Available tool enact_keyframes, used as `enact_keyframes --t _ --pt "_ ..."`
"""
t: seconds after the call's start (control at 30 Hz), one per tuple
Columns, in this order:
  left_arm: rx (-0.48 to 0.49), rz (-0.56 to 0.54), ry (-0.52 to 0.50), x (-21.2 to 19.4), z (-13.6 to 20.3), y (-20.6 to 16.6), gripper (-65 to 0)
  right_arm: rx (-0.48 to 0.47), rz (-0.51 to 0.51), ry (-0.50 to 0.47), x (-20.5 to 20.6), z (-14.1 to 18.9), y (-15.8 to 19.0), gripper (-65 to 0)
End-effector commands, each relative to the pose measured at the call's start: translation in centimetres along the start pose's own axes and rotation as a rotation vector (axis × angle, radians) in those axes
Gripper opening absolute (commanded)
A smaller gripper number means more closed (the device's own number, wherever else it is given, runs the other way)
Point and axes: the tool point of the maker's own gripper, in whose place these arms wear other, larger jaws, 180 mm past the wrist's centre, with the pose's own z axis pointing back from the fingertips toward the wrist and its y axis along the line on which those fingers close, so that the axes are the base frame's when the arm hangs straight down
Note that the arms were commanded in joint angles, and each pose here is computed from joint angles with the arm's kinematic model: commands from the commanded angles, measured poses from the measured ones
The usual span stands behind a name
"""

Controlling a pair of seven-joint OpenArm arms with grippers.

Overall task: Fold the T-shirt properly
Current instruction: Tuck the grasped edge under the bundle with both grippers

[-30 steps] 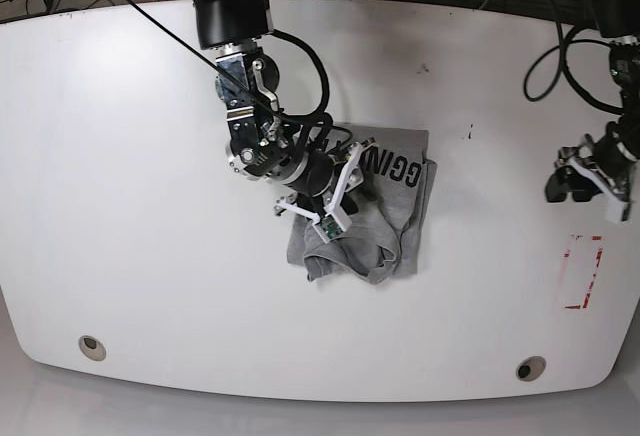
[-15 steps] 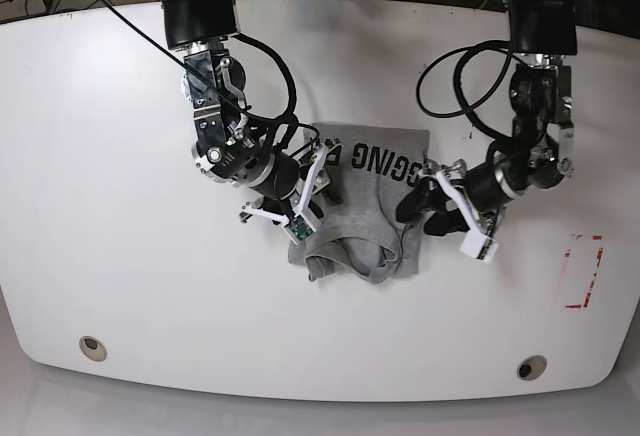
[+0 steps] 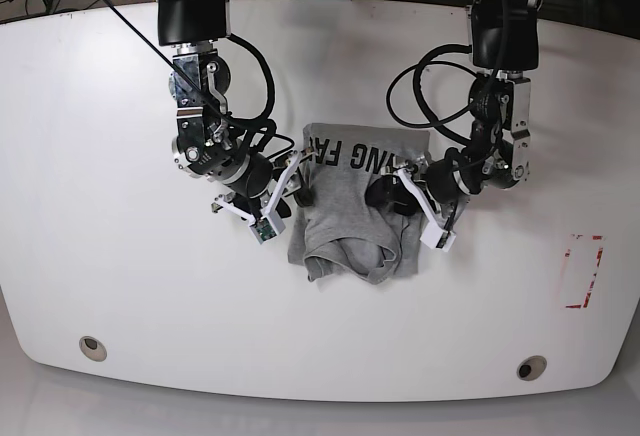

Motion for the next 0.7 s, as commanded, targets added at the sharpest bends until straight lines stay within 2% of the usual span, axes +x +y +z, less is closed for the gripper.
enact_keyframes --t 0.0,0.1,0.2,0.37,0.53,0.6,0.67 --pt "-0.023 -0.016 -0.056 2.0 0.1 -0.6 -29.9 -0.008 0.004 -0.071 2.4 0.4 -0.6 -31.2" --pt "-0.030 -0.013 -0.057 2.0 -0.1 -1.0 -30.4 -0.007 0.001 -0.072 2.4 0.4 -0.5 -26.3" --pt "-0.031 -0.008 -0.054 1.8 -0.2 -1.0 -32.9 0.015 -0.018 -0.087 2.9 0.1 0.4 -27.4" --pt "-0.031 -0.006 -0.053 1.8 -0.2 -0.9 -45.1 0.058 -0.067 -0.101 3.0 -0.4 1.6 -29.5" --pt "-0.033 -0.005 -0.051 1.6 -0.2 -1.0 -46.4 0.109 -0.152 -0.071 1.4 -1.8 2.5 -29.5" --pt "-0.032 -0.004 -0.050 1.5 -0.1 -0.9 -46.5 0.113 -0.166 -0.065 1.0 -2.1 2.5 -30.8" --pt "-0.029 -0.007 -0.050 1.5 0.0 -0.9 -46.8 0.112 -0.172 -0.080 1.2 -2.3 2.4 -36.8"
